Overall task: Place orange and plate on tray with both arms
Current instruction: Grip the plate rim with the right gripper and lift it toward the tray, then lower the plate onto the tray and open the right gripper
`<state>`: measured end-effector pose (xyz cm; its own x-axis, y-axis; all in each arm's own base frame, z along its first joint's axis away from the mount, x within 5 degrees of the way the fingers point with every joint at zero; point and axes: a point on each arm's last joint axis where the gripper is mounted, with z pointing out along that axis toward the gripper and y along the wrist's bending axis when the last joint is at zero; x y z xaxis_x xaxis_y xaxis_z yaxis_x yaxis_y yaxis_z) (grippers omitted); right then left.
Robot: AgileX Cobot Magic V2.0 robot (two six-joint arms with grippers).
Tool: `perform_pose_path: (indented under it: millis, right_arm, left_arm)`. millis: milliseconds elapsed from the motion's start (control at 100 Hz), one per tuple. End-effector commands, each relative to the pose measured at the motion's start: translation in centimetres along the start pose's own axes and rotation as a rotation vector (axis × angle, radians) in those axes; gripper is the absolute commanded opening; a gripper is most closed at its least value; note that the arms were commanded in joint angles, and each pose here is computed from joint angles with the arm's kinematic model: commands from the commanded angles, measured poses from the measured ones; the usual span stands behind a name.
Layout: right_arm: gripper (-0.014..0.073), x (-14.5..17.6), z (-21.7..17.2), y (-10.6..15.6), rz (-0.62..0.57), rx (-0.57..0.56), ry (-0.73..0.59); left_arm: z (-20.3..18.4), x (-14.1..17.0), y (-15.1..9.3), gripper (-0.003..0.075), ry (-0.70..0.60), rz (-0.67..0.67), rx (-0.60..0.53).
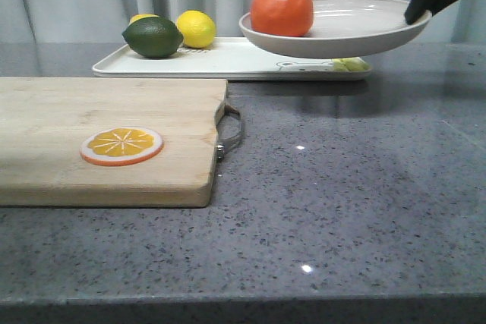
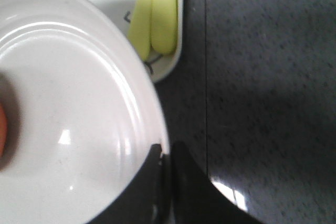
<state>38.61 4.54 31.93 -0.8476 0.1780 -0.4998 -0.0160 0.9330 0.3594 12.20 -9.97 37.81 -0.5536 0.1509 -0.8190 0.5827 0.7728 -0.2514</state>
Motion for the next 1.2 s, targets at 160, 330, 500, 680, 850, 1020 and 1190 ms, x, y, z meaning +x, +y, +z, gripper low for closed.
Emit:
perform_pose_path:
  millis: [160, 330, 500, 680, 850, 1020, 1190]
  right_arm:
    - [-0.0062, -5.6, 0.5, 3.1, -0.057, -0.099, -0.117]
    - [-0.0062, -8.2, 3.0, 4.0, -0.055, -0.142, -0.143]
    - [-0.0062, -9.6, 5.6, 4.4, -0.039, -0.168, -0.166]
    - [-0.0062, -10.2, 8.1, 4.7, -0.014, -0.191, -0.178]
    - [-0.0062, -10.2, 9.5, 4.6, -0.005, -0.195, -0.174]
    - [-0.0059, -10.4, 9.8, 4.5, -0.001, -0.194, -0.188]
    - [0.0079, -10.3, 9.9, 4.5, -0.002, -0.194, -0.186]
  left_arm:
    - [-0.8, -1.3, -0.3, -0.0019, -0.102, -0.014, 0.016]
    - [-0.8, -1.3, -0.3, -0.0019, -0.102, -0.014, 0.016]
    - [-0.8, -1.3, -0.3, -0.0019, -0.102, -0.014, 0.016]
    - [-0.8, -1.3, -0.3, -0.0019, -0.102, -0.014, 0.016]
    - [-0.8, -1.3, -0.3, -0.0019, -0.102, -0.014, 0.016]
    - [-0.8, -1.3, -0.3, -0.0019, -0.102, -0.014, 0.016]
    - [-0.8, -1.3, -0.3, -0.0019, -0.102, -0.014, 0.016]
